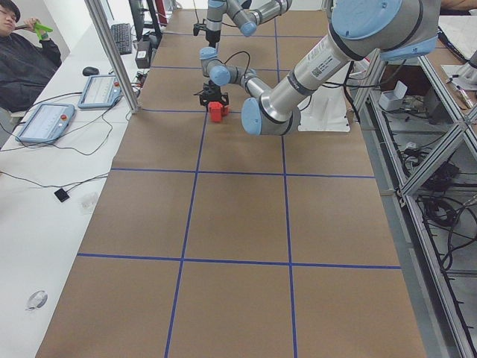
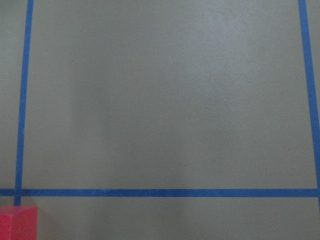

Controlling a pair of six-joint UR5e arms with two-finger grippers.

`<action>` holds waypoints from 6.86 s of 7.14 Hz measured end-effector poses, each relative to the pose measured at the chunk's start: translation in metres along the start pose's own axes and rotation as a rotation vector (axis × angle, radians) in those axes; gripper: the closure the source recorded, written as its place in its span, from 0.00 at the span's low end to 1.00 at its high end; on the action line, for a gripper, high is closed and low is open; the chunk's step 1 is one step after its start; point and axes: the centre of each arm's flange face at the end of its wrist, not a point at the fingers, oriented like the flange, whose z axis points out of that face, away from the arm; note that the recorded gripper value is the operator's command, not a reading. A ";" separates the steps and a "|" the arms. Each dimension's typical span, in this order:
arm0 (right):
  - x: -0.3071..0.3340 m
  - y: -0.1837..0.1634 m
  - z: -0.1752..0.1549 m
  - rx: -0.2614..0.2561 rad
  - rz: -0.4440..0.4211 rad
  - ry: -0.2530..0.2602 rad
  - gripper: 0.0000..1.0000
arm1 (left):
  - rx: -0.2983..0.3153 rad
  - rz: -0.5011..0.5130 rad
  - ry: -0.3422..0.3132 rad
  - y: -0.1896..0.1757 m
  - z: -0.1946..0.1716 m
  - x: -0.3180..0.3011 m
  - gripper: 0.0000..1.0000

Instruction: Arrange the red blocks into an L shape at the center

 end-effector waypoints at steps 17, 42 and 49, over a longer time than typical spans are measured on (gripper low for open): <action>0.256 -0.089 -0.066 -0.090 -0.154 0.072 0.01 | 0.275 1.172 0.008 -0.340 -0.103 0.033 0.00; 0.562 0.077 -0.098 -0.119 0.010 0.089 0.01 | 0.072 1.740 0.052 -0.813 -0.131 -0.105 0.00; 0.520 0.061 -0.122 -0.164 0.048 0.085 0.01 | 0.071 1.739 0.048 -0.814 -0.129 -0.101 0.00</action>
